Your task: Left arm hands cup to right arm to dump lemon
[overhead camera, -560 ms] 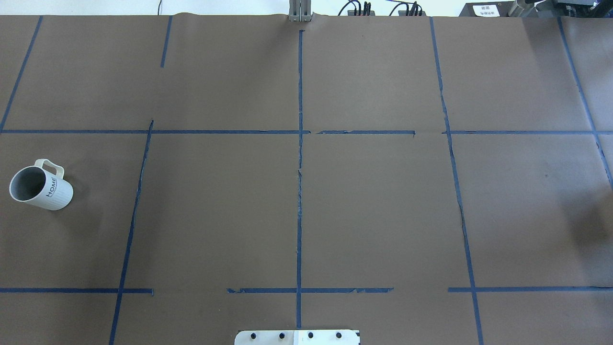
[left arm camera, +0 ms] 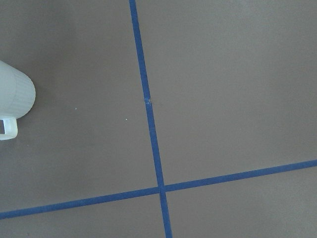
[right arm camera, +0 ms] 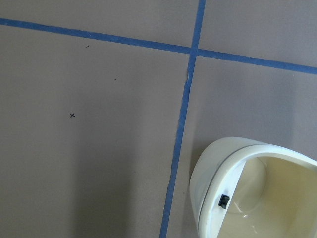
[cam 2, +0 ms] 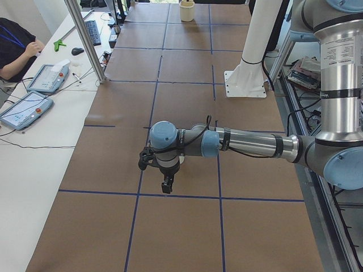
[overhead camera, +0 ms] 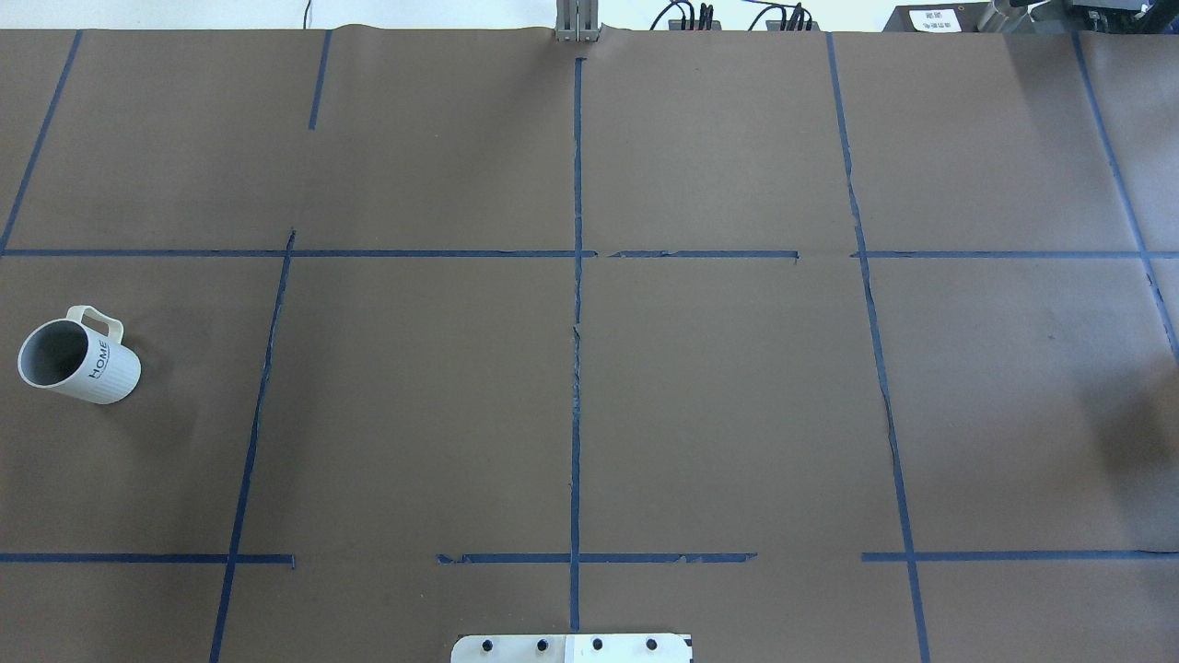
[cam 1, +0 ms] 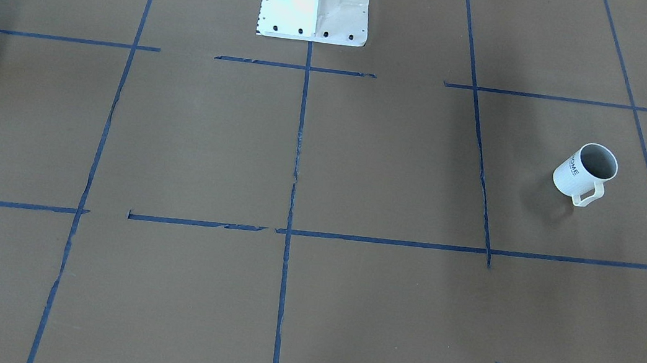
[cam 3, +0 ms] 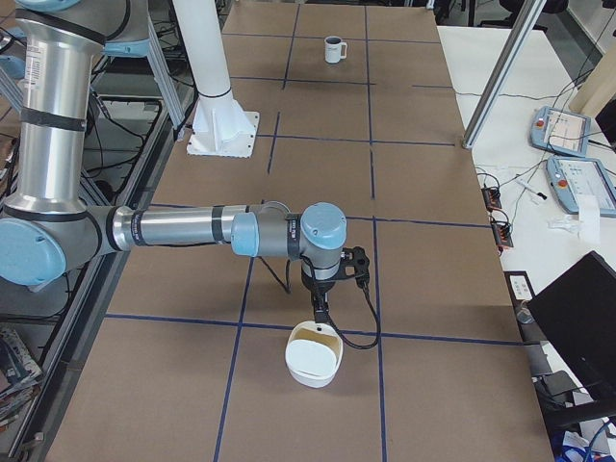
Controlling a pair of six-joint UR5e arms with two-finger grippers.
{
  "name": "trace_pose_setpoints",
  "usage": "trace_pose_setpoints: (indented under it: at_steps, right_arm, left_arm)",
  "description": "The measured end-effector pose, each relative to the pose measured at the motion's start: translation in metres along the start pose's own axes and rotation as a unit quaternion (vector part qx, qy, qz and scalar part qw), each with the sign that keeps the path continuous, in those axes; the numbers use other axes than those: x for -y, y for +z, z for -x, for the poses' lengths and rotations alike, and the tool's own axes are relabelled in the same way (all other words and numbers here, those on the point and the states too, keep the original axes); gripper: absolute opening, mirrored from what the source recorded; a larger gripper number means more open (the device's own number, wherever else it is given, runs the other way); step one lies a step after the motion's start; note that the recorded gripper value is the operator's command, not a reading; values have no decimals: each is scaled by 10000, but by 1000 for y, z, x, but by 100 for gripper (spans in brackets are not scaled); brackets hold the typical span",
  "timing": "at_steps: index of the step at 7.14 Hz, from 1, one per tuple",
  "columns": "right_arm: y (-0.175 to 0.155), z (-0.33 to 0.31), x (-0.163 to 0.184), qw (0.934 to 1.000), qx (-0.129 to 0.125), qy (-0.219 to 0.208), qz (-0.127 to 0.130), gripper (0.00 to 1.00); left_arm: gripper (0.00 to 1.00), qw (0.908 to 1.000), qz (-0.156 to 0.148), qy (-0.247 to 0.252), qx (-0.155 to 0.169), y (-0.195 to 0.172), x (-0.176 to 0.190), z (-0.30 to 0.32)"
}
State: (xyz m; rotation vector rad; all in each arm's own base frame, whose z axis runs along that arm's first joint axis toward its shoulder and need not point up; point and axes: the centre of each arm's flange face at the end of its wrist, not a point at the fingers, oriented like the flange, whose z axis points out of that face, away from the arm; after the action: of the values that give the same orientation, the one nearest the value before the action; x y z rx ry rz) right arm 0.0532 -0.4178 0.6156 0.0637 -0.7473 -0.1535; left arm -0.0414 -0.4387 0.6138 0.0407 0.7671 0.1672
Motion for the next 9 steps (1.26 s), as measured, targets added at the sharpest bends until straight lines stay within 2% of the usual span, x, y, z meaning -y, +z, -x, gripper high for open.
trace_pose_setpoints:
  at_steps: [3, 5, 6, 7, 9]
  right_arm:
    - [-2, 4, 5, 9999, -5, -120, -109, 100]
    - [-3, 8, 8, 9997, 21, -189, -164, 100]
    - [-4, 10, 8, 9995, 122, -213, -202, 100]
    - [-4, 13, 9, 9992, 238, -223, -222, 100]
    - [-3, 14, 8, 9990, 315, -224, -230, 100]
  left_arm:
    - [100, 9996, -186, 210, 7, -13, 26, -13]
    - [100, 9996, -240, 163, -5, -16, 34, -18]
    - [100, 9997, -260, -30, -13, -9, 38, -29]
    - [100, 9994, -295, -170, -32, 11, 41, -50]
    - [100, 9974, -509, -503, -69, 55, 36, -93]
